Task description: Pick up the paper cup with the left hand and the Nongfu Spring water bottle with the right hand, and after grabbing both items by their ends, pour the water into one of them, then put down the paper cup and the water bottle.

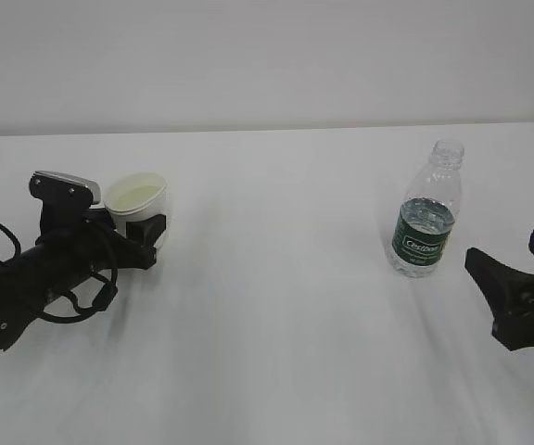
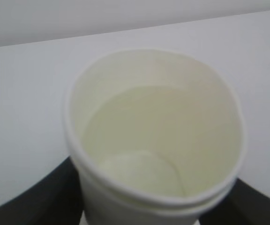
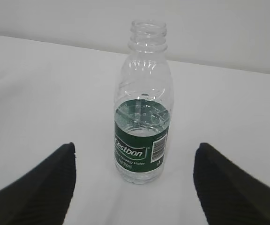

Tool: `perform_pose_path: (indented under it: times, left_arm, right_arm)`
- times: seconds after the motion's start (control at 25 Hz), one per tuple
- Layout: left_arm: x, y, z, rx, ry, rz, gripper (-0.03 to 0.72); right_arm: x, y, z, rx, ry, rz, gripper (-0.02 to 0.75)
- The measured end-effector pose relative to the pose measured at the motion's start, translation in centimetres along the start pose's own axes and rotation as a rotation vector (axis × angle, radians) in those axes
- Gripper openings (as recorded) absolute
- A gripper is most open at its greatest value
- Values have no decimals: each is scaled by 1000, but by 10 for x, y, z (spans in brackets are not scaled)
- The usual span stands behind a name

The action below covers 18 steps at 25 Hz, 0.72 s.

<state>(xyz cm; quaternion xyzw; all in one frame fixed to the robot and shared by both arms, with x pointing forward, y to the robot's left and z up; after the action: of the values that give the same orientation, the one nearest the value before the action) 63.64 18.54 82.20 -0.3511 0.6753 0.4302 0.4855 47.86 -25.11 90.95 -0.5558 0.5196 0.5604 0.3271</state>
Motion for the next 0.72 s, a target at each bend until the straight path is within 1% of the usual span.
perform_pose_path:
  times: [0.32, 0.56, 0.72]
  left_arm:
    - [0, 0, 0, -1, 1, 0, 505]
    - [-1, 0, 0, 1, 1, -10, 550]
    - [-2, 0, 0, 2, 1, -15, 557]
  right_arm:
    - [0, 0, 0, 0, -6, 0, 593]
    - [0, 0, 0, 0, -10, 0, 594]
    - [0, 0, 0, 0, -10, 0, 593]
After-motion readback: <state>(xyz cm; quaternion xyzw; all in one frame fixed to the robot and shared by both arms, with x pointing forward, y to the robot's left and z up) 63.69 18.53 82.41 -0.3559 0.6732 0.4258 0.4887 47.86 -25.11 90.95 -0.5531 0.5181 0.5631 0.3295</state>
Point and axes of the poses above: a point on each arm's last joint axis where the gripper is mounted, y pointing back along that axis away from the gripper, z along the wrist's bending axis when the last joint is at zero, x = y × z, the point moved 5 cm from there along -y, pointing out along that axis toward the gripper, and after that the axes turned 5 degrees about y, right-handed, at the moved point
